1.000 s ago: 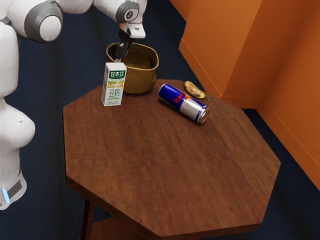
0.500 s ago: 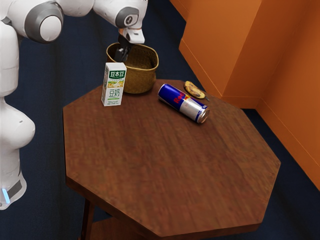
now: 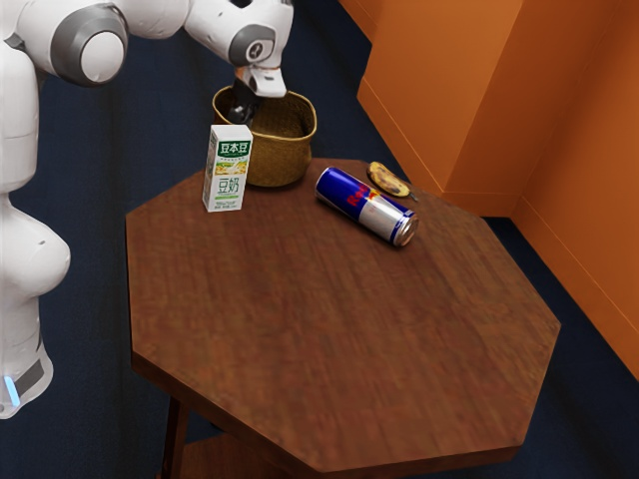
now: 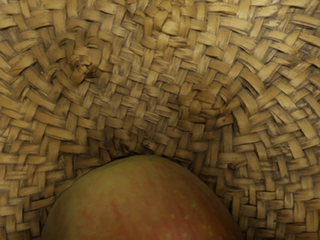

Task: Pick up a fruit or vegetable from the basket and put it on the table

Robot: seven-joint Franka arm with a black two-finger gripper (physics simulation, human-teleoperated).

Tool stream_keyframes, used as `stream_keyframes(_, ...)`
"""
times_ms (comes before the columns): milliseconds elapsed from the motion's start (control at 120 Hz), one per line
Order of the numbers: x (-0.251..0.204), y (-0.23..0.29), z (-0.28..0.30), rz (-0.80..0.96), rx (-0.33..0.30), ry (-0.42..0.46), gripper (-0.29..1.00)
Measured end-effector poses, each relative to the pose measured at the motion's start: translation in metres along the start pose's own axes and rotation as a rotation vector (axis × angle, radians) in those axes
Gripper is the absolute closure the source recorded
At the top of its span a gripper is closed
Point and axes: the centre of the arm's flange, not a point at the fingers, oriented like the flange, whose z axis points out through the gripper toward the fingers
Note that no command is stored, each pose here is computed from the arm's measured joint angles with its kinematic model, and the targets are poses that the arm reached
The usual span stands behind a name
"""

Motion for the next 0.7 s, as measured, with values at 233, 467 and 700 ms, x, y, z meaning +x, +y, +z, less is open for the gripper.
stream_keyframes(233, 0.001, -0.002, 0.008, 0.002, -0.005, 0.000, 0.00)
stream_keyframes(467, 0.001, -0.003, 0.014, 0.004, -0.009, -0.001, 0.00)
stream_keyframes(700, 0.002, -0.003, 0.016, 0.005, -0.006, -0.001, 0.15)
